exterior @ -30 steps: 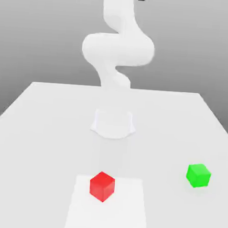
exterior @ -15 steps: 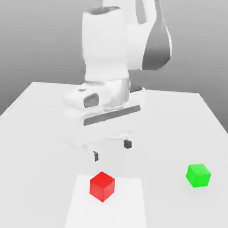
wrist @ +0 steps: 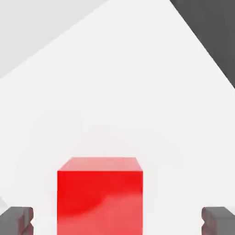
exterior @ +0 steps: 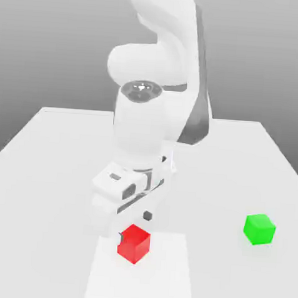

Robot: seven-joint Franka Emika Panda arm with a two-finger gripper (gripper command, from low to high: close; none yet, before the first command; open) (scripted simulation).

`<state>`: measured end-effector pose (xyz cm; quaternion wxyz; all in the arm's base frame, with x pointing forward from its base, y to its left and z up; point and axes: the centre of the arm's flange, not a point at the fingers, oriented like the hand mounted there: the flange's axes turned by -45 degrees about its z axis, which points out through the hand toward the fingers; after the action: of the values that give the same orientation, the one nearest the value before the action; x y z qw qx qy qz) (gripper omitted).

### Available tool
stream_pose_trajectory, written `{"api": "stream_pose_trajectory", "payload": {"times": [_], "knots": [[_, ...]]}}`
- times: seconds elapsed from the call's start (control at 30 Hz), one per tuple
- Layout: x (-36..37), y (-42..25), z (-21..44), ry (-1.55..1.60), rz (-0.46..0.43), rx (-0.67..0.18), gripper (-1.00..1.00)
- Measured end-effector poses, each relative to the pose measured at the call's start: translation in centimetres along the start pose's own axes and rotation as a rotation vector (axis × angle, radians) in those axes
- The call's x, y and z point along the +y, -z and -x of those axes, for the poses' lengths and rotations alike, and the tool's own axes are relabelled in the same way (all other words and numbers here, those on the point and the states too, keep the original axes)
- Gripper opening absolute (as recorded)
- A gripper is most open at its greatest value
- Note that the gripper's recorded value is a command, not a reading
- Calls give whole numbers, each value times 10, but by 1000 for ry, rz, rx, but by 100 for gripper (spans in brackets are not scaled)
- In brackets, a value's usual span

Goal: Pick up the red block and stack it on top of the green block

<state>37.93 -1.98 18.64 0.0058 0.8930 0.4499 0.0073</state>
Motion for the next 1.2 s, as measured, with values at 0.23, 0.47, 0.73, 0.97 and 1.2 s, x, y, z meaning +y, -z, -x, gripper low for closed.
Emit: {"api": "stream_pose_trajectory", "payload": {"times": [0.23,0.47,0.73,0.97,1.2], "knots": [[-5,-32,3,-3,-8,-4,0],[-9,-42,5,-6,-16,-8,-100],[-1,-16,1,-1,-4,-2,-100],[-1,11,1,-4,-4,-2,-100],[-11,24,1,-27,-18,-8,-100]]}}
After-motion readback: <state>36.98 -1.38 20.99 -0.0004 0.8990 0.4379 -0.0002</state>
